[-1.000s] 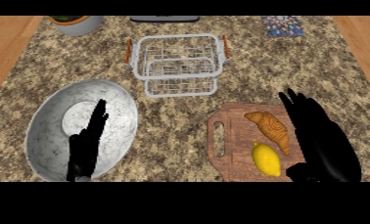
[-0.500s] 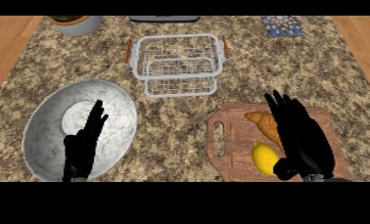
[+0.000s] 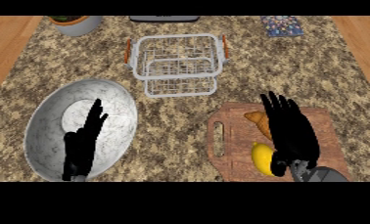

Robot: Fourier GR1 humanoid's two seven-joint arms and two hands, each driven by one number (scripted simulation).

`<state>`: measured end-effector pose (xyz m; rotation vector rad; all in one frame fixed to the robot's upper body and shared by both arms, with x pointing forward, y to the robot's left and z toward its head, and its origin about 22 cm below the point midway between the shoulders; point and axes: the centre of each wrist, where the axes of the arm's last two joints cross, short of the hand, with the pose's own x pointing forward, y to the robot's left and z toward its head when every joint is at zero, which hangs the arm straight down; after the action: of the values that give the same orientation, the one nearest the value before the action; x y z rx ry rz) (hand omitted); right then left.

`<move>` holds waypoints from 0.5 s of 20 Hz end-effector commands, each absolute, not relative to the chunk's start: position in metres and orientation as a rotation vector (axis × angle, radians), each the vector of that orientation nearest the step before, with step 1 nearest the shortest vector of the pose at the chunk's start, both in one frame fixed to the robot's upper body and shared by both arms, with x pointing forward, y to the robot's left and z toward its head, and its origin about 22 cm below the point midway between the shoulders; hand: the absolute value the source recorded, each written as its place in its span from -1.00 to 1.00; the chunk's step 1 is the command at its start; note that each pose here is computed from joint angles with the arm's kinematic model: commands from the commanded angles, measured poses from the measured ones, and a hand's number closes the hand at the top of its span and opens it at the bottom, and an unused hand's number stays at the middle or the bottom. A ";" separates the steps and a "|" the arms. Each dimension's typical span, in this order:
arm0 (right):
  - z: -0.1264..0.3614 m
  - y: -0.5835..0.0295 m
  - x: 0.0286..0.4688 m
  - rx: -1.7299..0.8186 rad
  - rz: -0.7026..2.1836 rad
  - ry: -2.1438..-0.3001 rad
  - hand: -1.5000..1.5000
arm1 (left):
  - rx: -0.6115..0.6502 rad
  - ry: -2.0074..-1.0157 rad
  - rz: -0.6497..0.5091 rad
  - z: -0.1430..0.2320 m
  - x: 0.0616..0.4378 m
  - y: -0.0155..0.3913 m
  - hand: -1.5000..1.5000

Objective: Pick the croissant from the cutting board and place it in the tiered basket

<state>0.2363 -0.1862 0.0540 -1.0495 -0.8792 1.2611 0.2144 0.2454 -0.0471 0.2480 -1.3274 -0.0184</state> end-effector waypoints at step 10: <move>0.047 -0.182 0.252 -1.026 1.280 -0.765 -1.00 | 0.243 -1.308 -0.038 -0.054 0.208 0.252 0.00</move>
<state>0.2504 -0.1899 0.0463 -1.0298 -0.8062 1.2761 0.2132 0.2403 -0.0501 0.2401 -1.3279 -0.0227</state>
